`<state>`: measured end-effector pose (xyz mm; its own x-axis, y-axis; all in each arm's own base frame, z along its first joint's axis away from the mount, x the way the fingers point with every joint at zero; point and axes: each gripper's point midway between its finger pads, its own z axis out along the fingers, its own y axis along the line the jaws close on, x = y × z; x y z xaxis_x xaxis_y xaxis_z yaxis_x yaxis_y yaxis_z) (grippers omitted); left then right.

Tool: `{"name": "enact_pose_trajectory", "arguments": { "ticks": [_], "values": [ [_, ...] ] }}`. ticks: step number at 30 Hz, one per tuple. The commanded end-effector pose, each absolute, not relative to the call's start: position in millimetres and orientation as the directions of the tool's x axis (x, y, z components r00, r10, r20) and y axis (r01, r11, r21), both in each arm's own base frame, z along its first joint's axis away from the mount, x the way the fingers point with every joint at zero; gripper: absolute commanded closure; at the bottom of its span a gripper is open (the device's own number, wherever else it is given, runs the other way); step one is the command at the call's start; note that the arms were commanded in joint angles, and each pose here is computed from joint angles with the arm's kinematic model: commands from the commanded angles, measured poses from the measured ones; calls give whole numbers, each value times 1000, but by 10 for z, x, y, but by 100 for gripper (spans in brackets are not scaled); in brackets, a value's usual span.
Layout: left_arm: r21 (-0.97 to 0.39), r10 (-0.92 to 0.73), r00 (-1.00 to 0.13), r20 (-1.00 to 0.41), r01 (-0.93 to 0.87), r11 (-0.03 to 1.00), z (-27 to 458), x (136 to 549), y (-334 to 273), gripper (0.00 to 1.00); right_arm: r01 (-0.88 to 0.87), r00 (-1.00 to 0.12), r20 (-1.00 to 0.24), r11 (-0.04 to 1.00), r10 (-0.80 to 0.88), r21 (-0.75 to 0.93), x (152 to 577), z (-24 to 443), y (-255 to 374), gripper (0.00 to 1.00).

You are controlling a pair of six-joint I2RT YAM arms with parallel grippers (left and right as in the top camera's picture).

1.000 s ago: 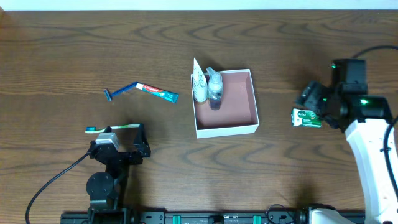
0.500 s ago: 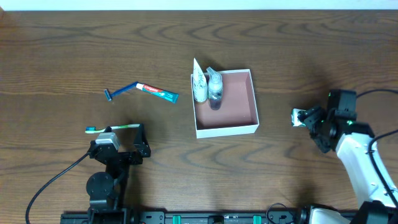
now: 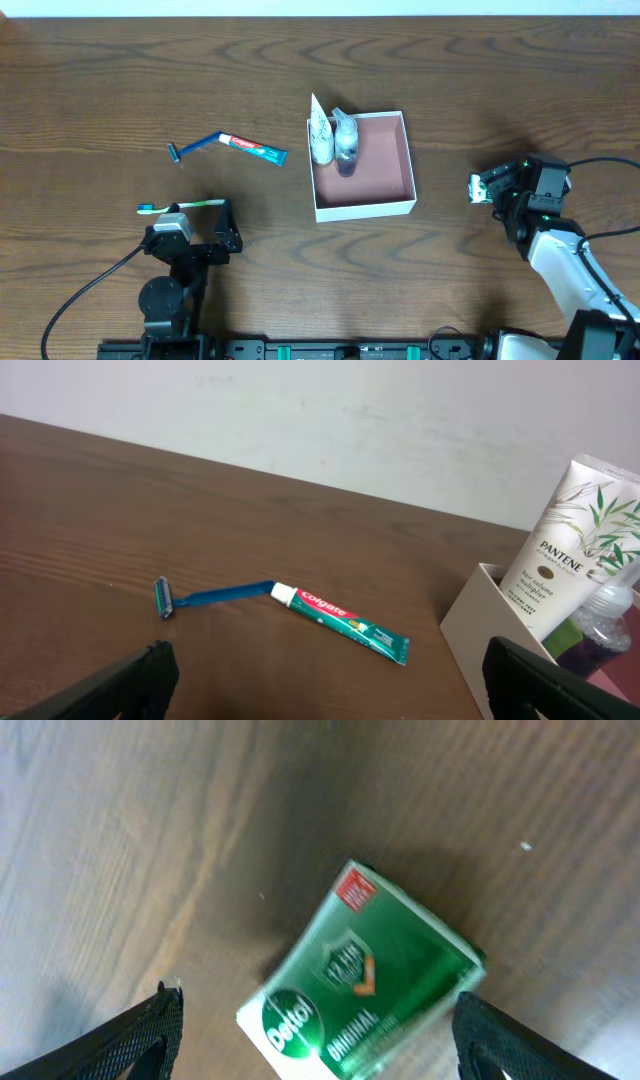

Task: Pack container
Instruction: 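Lower the right gripper and grasp the Dettol soap box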

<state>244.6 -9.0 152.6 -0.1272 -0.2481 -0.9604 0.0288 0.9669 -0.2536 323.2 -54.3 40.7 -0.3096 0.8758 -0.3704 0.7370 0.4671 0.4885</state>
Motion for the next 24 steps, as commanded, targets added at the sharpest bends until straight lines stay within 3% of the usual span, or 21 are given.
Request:
{"name": "enact_pose_trajectory", "arguments": {
  "ticks": [1, 14, 15, 17, 19, 24],
  "values": [
    [-245, -236, -173, -956, 29, 969, 1352, 2444, -104, 2, 766, -291, -367, 444, 884, 464, 3206, 282, -600, 16],
    [-245, -236, -173, -956, 29, 969, 1352, 2444, -104, 2, 796, -308, -316, 425, 897, 430, 3188, -1, -566, 18],
    [-245, -236, -173, -956, 29, 969, 1352, 2444, -104, 2, 793, -313, -320, 431, 894, 430, 3198, -10, -567, 21],
    [-245, -236, -173, -956, 29, 969, 1352, 2444, -104, 2, 788, -326, -327, 446, 887, 425, 3210, -29, -568, 39],
    [-245, -236, -173, -956, 29, 969, 1352, 2444, -104, 2, 782, -346, -333, 466, 877, 414, 3204, -48, -565, 51],
    [-245, -236, -173, -956, 29, 969, 1353, 2445, -104, 2, 779, -396, -324, 501, 859, 377, 3129, -104, -538, 55]
  ]
}}
